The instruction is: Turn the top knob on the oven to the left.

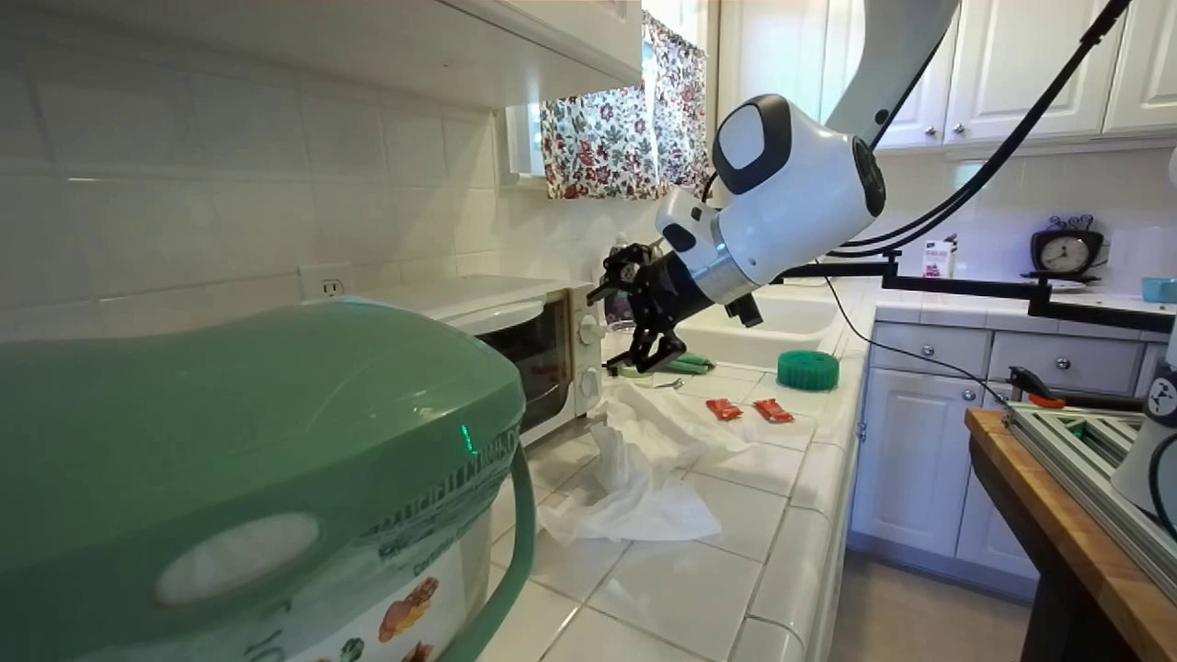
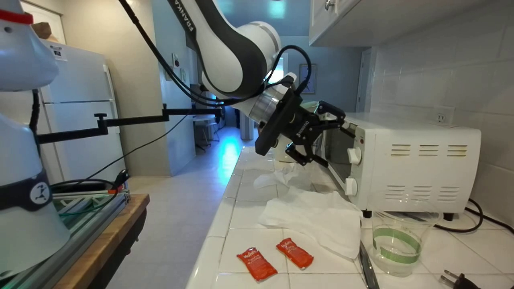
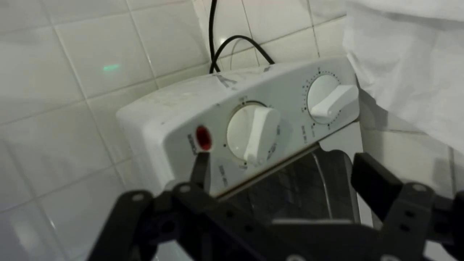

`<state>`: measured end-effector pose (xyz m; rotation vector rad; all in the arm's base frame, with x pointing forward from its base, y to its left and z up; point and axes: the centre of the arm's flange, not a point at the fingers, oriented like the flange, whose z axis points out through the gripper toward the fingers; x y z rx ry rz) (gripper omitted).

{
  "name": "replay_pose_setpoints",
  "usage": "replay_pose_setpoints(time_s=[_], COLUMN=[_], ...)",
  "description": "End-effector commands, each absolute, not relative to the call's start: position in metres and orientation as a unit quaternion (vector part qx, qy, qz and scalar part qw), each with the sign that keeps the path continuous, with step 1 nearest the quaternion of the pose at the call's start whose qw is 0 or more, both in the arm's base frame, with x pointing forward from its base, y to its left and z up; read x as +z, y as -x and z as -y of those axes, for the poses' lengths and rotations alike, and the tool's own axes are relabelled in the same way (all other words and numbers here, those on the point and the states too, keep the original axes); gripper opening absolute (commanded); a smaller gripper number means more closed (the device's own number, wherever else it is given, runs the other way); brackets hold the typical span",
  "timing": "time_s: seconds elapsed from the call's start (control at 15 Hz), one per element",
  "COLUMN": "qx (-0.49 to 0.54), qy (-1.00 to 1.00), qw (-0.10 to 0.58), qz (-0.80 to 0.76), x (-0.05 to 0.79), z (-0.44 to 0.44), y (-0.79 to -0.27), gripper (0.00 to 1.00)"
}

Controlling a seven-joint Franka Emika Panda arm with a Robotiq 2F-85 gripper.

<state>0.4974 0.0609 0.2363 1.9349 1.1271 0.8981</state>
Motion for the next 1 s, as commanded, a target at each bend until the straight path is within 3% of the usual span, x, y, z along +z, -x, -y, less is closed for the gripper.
replay_pose_setpoints(time_s=[0.0, 0.33, 0.67, 0.93], qx=[0.347, 0.353, 0.358, 0.366], qy=[-0.744, -0.739, -0.731, -0.728], qw=[0.377, 0.389, 0.401, 0.406], qz=[-0.428, -0.423, -0.419, -0.413], x=[0.2354, 0.2304, 0.2278, 0.2272], z=[-0.0584, -0.0583, -0.0594, -0.0559], y=[-0.4933, -0.4880, -0.4856, -0.4880], gripper=[1.00, 0.99, 0.54, 0.51])
